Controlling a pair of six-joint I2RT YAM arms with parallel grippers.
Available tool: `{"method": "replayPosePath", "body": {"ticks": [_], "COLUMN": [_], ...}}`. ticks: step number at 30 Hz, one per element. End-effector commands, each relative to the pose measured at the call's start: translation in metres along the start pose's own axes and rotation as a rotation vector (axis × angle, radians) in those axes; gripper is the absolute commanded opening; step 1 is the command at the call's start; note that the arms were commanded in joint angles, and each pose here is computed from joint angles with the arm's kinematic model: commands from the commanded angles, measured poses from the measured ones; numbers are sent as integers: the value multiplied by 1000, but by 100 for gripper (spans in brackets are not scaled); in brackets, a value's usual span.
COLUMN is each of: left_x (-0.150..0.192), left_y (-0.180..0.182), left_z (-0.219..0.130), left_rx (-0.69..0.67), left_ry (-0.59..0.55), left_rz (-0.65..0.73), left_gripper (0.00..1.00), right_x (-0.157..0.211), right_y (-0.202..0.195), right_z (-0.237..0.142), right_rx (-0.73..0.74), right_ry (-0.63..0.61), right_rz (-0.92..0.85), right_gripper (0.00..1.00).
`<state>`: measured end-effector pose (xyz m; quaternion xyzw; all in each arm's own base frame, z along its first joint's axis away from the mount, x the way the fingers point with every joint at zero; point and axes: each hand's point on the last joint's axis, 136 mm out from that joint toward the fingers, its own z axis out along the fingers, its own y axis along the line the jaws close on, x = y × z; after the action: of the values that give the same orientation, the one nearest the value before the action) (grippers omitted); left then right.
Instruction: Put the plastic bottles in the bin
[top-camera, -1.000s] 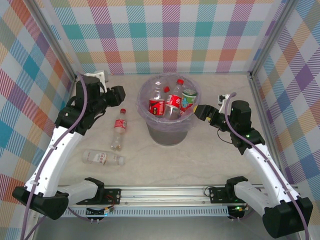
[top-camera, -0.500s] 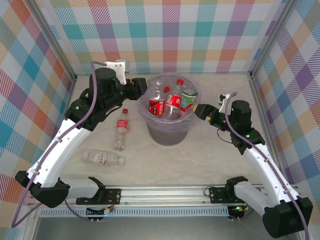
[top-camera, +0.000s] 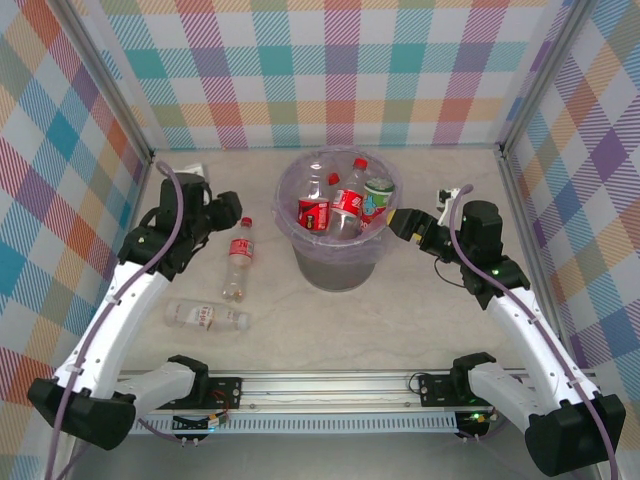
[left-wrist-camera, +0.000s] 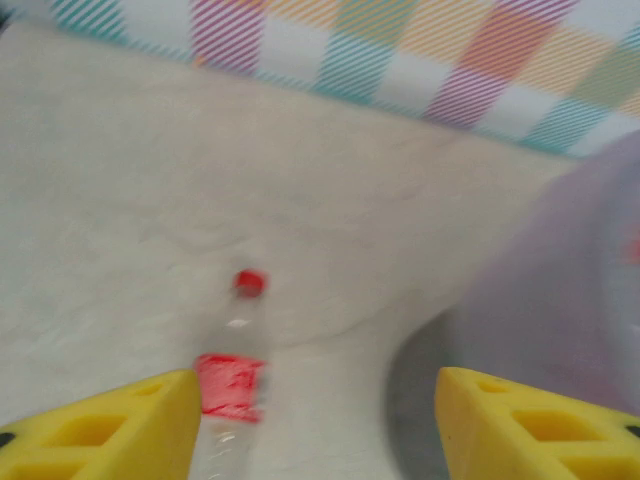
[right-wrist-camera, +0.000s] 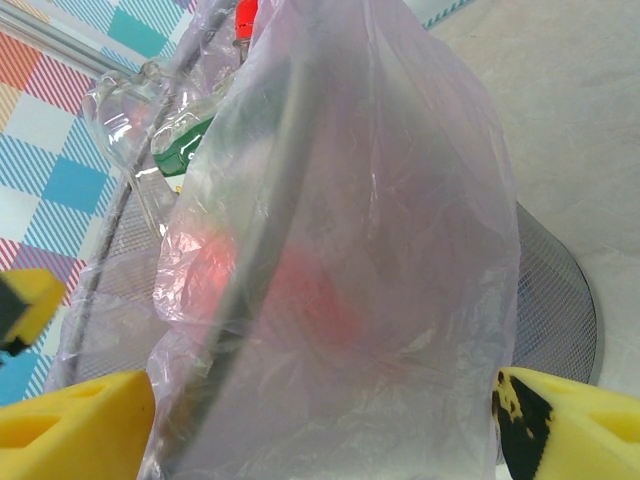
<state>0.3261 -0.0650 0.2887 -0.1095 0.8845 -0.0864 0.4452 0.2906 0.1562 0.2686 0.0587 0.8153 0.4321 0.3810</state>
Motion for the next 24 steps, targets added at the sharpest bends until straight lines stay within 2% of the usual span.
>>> {"method": "replayPosePath", "body": {"ticks": [1, 3, 5, 10, 15, 22, 24], "left_x": [32, 52, 70, 105, 135, 171, 179], "left_y": [19, 27, 34, 45, 51, 46, 47], "left_z": [33, 58, 81, 121, 144, 172, 178], "left_rx": [-12, -39, -66, -117, -133, -90, -98], "left_ry": [130, 218, 290, 409, 498, 598, 617], "left_rz": [-59, -52, -31, 7, 22, -12, -10], "left_gripper": [76, 91, 100, 100, 100, 100, 97], "right_x": [0, 0, 1, 0, 0, 1, 1], "right_y": [4, 3, 3, 2, 1, -1, 0], "right_z": [0, 0, -2, -6, -3, 0, -2], "right_rx": [-14, -10, -6, 13, 13, 11, 11], "right_ry": [4, 3, 2, -7, 0, 6, 3], "right_rz": [-29, -30, -32, -45, -39, -33, -37], "right_gripper": [88, 88, 88, 88, 88, 88, 88]}}
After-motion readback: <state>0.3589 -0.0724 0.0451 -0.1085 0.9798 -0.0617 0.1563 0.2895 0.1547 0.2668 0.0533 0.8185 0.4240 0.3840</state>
